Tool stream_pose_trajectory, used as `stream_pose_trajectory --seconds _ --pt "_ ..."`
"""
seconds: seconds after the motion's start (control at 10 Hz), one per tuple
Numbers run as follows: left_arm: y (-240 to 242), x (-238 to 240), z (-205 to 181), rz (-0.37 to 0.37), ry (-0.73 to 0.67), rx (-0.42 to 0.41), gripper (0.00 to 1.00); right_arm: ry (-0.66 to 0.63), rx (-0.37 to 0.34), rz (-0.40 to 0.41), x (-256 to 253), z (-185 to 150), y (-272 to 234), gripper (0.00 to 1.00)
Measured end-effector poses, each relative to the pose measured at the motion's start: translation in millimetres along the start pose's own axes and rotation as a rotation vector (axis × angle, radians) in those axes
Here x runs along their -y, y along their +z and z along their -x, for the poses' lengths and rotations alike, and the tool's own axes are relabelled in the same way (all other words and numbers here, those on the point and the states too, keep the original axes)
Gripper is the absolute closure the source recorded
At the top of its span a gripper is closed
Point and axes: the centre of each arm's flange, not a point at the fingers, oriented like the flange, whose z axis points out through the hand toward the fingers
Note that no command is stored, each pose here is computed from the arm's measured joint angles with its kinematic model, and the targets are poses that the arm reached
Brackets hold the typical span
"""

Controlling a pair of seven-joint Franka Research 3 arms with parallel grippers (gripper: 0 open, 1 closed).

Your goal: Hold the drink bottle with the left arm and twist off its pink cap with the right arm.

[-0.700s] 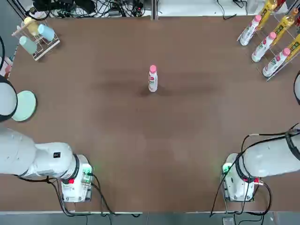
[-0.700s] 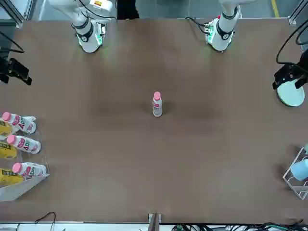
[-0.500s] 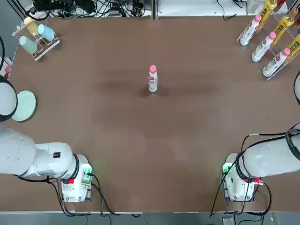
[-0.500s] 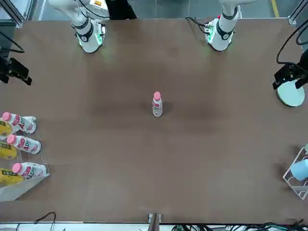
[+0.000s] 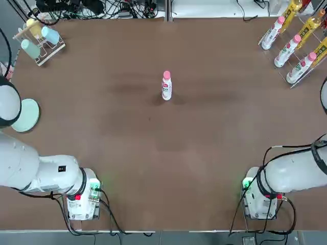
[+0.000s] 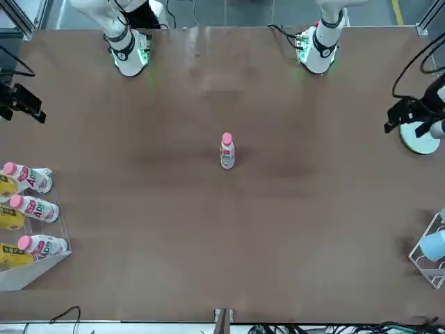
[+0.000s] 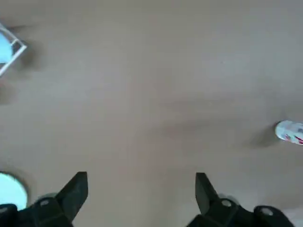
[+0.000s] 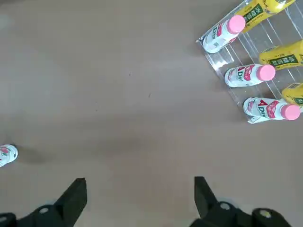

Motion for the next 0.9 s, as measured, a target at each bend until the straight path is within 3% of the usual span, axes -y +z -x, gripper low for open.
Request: stream_pose_trajectory --seconds 0.4,0.9 --pt "28.0 -38.7 -23.3 0.162 0.141 -0.055 0.0 0.001 0.0 0.0 -0.4 0.0 0.0 0.0" --pt "100.5 -89.5 -31.7 0.24 0.476 -0.042 0.0 0.001 0.0 0.0 -0.6 -0.1 -0.1 0.0"
